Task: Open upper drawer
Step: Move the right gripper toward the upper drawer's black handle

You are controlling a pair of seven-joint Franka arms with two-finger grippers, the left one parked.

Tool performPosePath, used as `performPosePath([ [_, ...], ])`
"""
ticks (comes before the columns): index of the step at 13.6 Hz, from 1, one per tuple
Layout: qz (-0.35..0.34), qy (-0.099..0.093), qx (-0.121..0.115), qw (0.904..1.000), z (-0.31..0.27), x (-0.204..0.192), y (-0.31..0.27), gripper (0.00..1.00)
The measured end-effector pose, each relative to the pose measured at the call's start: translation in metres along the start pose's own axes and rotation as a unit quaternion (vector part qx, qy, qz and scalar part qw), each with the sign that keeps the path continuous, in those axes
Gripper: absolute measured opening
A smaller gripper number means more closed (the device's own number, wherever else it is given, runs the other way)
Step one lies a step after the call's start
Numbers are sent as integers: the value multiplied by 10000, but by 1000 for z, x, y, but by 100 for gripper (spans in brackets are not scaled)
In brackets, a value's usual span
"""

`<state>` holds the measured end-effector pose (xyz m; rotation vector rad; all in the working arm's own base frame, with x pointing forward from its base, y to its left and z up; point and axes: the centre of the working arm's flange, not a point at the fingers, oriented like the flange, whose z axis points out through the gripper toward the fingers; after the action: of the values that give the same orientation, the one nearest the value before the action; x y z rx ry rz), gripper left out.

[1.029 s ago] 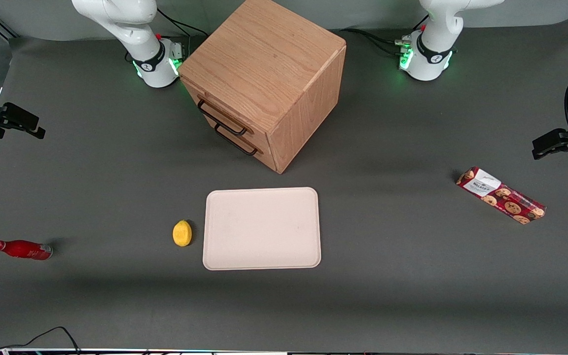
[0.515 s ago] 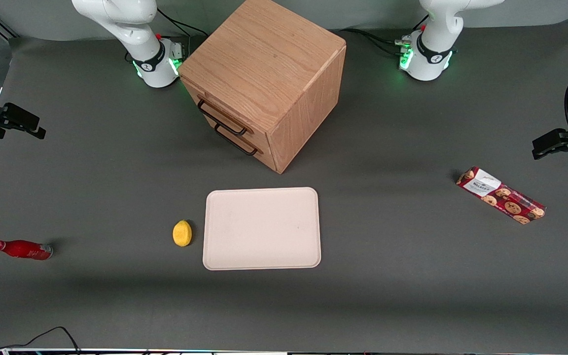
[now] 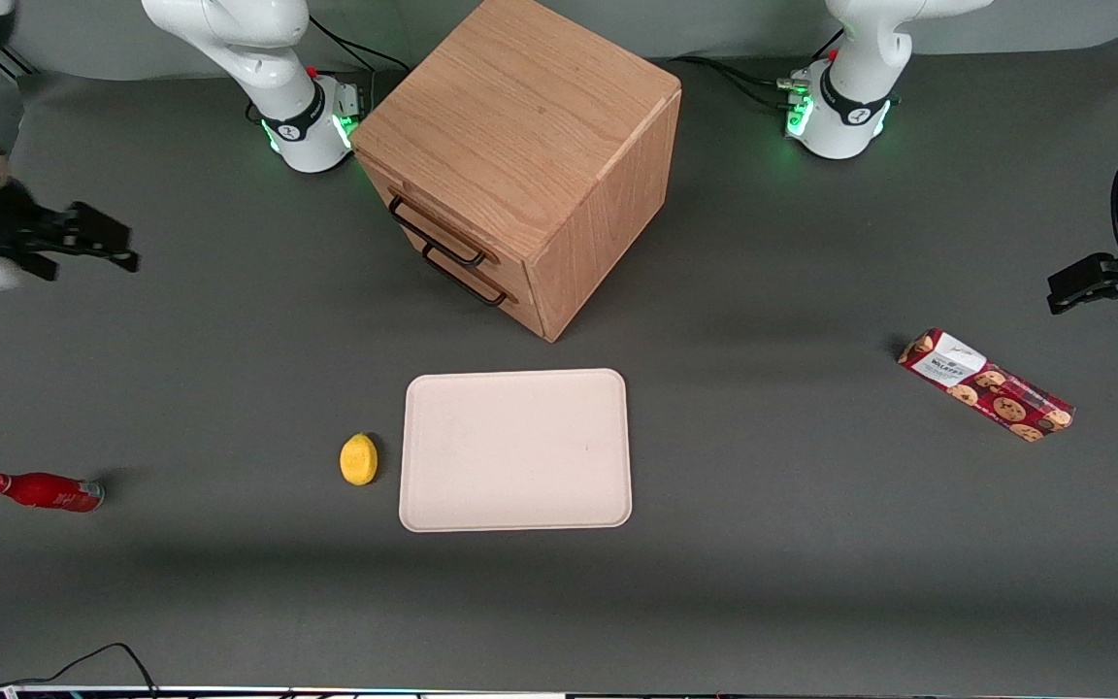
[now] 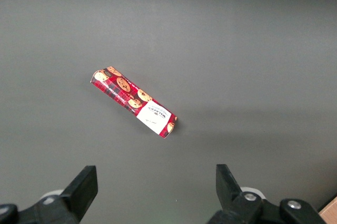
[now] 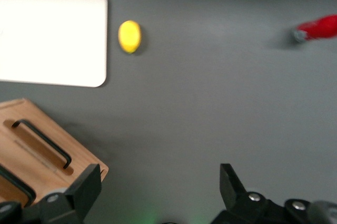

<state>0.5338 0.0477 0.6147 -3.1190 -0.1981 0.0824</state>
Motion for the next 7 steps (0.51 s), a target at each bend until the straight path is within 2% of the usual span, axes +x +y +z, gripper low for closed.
performPosePath([
  [4, -994, -135, 37, 9949, 28, 6, -74, 100],
  [7, -1599, -212, 331, 9864, 50, 3, -118, 100],
])
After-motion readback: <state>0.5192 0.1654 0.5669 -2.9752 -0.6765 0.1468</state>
